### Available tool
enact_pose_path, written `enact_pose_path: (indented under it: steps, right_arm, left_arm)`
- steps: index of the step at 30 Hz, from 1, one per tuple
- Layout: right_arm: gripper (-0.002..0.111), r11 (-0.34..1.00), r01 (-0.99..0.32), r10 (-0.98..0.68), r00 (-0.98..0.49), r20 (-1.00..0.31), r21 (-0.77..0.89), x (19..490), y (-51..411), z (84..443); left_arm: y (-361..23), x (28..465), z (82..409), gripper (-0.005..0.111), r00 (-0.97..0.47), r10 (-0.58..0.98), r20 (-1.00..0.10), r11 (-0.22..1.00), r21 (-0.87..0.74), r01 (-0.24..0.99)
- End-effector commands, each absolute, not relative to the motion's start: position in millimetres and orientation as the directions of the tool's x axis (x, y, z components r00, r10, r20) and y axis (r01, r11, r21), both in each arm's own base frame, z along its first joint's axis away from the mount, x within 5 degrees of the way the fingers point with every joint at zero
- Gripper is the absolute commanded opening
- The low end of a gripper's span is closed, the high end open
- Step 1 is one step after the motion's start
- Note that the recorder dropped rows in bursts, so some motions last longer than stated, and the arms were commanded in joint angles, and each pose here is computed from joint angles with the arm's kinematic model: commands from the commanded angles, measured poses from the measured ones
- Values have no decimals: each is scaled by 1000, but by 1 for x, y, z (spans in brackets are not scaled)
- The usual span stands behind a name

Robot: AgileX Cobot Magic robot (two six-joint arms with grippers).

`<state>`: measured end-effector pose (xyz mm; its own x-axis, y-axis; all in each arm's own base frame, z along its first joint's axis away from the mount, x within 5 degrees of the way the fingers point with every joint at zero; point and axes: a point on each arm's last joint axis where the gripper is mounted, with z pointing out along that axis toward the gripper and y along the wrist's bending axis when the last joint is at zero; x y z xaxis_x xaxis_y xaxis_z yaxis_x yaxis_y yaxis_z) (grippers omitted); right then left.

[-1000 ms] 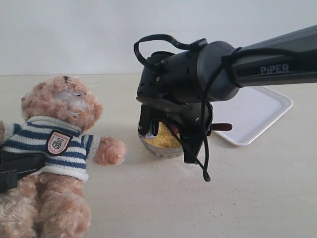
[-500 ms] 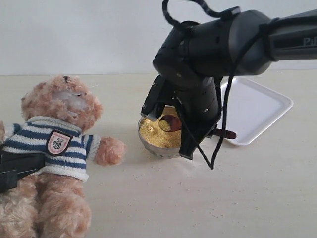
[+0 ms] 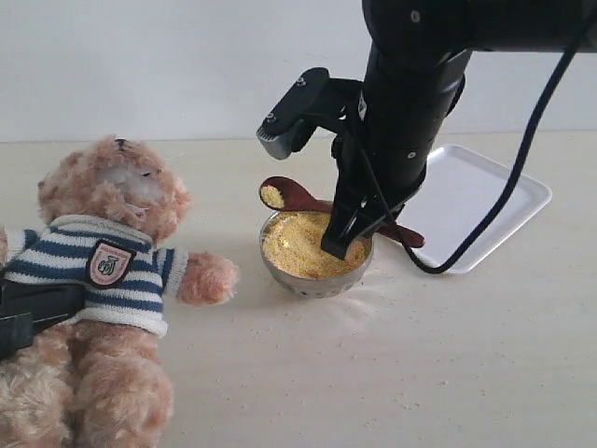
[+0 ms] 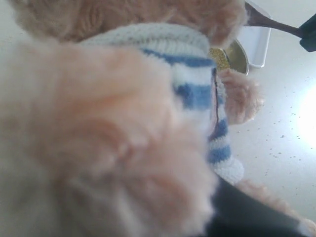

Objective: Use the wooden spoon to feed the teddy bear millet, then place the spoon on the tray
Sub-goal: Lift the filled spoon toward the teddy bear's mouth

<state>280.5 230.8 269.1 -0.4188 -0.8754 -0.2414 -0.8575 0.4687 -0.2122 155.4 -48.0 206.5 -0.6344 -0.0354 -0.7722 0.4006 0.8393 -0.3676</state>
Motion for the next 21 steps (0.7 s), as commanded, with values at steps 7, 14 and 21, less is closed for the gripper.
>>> enact_pose_path:
  steps: [7,14,21]
  right_arm:
    - [0,372,-894,-899,-281,-337,-248,253,257,299]
    - [0,353,-905,-890,-246,-384,-238,246,270,318]
    - [0,335,-920,-890,-239,-388,-203,242,272,319]
  left_arm:
    - [-44,152,192,5,-667,-76,-741,864,-383,327]
    - [-45,157,180,5,-704,-82,-706,854,-414,316]
    - [-49,161,180,5,-684,-108,-721,821,-452,348]
